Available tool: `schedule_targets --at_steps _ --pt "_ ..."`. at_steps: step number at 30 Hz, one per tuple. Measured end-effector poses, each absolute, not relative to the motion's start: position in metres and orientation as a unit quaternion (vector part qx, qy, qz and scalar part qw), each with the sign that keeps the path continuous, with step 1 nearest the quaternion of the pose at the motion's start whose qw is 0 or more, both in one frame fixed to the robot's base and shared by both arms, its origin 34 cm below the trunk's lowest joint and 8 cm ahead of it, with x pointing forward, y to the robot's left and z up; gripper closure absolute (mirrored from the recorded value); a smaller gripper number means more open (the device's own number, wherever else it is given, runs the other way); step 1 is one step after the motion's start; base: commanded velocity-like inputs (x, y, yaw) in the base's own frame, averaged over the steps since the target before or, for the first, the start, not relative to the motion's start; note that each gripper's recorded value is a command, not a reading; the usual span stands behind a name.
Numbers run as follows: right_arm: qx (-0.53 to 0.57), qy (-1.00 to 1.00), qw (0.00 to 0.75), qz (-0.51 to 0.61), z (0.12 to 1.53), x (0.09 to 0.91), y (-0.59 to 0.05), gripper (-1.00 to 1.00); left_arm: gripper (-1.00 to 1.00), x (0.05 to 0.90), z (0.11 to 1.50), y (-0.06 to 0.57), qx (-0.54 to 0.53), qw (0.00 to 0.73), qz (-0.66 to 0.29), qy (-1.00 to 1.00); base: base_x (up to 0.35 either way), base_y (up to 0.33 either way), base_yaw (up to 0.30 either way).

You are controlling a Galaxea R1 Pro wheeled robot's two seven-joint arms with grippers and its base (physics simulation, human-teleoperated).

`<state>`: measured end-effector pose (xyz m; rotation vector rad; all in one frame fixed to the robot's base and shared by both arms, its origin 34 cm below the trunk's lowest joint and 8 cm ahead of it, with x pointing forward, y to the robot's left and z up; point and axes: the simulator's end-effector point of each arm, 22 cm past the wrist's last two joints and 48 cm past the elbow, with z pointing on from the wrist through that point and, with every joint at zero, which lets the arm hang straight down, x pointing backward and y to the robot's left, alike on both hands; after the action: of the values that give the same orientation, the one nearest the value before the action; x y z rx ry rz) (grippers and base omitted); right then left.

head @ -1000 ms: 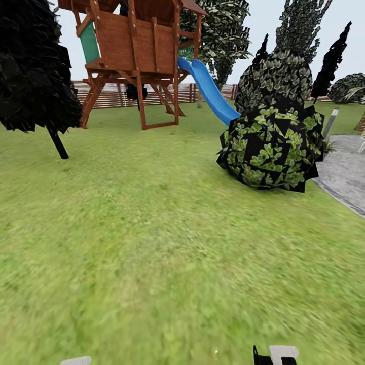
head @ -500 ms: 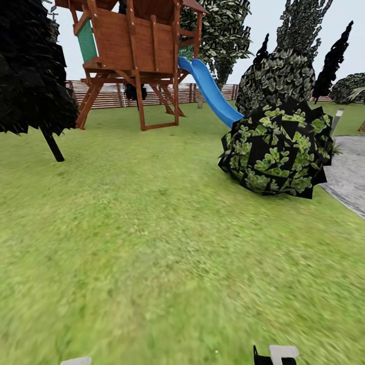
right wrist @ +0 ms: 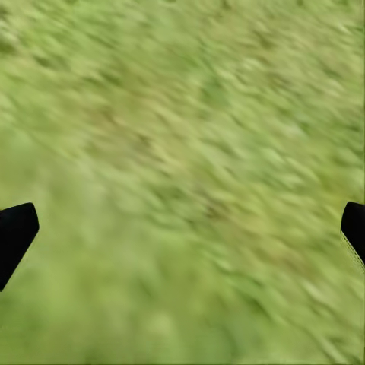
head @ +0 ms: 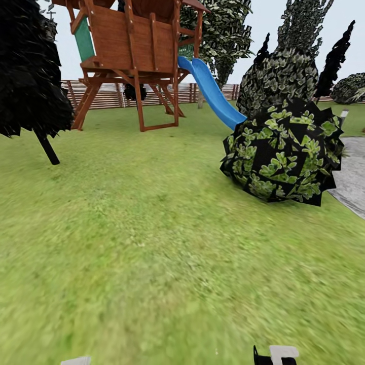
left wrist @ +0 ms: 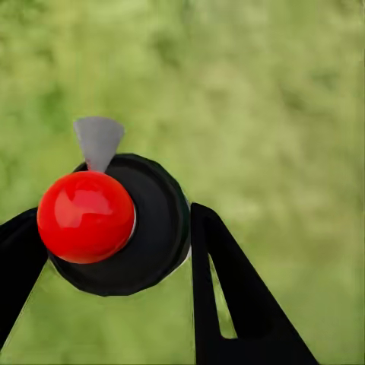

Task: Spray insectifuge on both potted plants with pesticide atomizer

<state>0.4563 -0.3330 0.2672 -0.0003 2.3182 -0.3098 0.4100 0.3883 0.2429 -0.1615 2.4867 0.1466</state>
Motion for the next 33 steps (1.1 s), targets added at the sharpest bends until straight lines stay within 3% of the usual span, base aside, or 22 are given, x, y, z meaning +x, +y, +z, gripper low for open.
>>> schedule_targets --at_steps 33 --pt "-0.001 0.913 0.39 -0.122 0.2671 0.4562 -0.3328 -1.0 1.0 0.4104 0.2431 0.3885 -0.061 0.318 0.056 0.945 0.34 0.0 0.0"
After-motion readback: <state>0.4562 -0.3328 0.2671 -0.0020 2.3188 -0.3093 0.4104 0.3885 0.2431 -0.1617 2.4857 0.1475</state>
